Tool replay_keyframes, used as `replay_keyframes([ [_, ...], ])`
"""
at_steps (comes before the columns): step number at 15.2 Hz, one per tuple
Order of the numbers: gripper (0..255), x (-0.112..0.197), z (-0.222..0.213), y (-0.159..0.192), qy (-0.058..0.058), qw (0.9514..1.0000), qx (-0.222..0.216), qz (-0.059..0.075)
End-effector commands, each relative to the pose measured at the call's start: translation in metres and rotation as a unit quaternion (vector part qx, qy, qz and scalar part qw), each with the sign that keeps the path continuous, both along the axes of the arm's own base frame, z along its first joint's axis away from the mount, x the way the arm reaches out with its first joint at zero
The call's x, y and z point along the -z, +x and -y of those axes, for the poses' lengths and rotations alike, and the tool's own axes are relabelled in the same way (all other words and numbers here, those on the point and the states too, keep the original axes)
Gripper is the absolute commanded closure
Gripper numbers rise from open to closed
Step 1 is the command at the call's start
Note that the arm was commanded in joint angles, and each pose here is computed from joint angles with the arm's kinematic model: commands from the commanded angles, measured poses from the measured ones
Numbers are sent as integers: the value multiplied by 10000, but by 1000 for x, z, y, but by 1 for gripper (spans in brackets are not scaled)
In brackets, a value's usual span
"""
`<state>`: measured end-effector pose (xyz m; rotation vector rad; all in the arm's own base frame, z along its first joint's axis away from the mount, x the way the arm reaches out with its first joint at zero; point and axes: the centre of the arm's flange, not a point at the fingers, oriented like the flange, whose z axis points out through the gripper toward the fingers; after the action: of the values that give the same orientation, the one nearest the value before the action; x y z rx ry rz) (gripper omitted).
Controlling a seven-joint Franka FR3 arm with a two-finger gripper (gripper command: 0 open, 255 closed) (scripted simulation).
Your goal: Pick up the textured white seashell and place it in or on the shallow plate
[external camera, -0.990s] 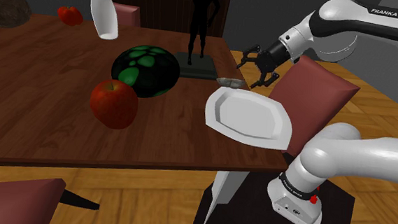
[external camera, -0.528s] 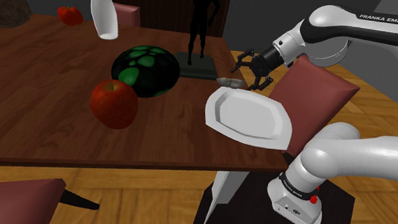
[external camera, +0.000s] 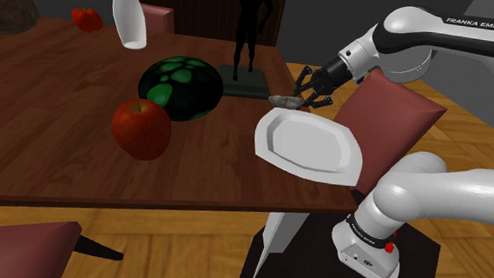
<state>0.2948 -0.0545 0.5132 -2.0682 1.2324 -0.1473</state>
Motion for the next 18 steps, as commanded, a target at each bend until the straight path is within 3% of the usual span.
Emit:
replay_keyframes([
  [1,255,1,0,0,0,10000,-2,-7],
  [6,255,1,0,0,0,10000,-2,-7],
  [18,255,-63,0,0,0,10000,-2,-7],
])
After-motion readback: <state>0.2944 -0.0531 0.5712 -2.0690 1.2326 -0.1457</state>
